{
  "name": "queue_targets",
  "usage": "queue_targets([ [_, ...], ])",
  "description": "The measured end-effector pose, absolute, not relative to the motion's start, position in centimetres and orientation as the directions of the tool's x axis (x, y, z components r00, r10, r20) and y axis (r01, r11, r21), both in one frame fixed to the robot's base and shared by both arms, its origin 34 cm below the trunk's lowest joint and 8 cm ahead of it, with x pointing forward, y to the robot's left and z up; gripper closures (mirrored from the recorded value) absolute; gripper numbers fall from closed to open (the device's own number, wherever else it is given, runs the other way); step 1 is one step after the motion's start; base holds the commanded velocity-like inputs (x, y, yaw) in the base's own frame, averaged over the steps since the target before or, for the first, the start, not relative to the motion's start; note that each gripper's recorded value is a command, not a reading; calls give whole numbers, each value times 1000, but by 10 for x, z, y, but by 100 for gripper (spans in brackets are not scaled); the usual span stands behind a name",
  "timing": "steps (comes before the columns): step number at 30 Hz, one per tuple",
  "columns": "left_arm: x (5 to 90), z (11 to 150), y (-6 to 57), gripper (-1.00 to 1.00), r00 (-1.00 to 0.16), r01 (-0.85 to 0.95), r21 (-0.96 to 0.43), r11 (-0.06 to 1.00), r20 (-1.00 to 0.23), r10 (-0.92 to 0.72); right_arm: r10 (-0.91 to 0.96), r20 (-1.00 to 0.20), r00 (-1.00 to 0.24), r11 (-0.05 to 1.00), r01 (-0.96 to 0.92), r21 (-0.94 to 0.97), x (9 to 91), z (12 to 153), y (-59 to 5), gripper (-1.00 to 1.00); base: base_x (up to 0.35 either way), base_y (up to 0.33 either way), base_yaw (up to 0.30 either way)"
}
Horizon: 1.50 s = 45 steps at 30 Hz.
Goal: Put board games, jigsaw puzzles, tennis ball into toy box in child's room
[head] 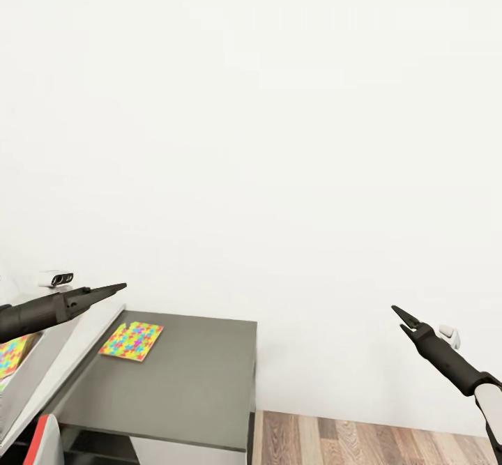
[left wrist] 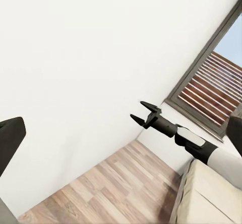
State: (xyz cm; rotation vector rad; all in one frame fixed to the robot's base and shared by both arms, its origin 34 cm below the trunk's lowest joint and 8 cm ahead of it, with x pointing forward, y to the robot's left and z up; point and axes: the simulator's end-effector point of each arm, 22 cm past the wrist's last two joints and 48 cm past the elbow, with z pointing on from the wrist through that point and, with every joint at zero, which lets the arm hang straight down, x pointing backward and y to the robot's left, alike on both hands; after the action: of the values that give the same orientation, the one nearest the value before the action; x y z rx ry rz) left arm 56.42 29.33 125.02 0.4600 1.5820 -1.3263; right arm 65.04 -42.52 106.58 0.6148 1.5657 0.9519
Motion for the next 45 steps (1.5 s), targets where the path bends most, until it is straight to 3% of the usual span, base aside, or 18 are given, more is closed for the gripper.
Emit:
queue_targets([
  [13,563,1252,293,-100,-442,785,-523,333,-849,-291,809,-548,-212,536,-115,836,650,1068,-424,-100,68,97,144],
  [24,564,1251,292,-100,-443,784,-523,333,-848,-290,808,-549,-212,537,-118,835,650,1069,-424,-100,148,48,13],
  [45,564,1252,292,-100,-443,785,-523,332,-848,-290,809,-550,-210,536,-121,835,650,1070,-425,-100,17,71,0],
])
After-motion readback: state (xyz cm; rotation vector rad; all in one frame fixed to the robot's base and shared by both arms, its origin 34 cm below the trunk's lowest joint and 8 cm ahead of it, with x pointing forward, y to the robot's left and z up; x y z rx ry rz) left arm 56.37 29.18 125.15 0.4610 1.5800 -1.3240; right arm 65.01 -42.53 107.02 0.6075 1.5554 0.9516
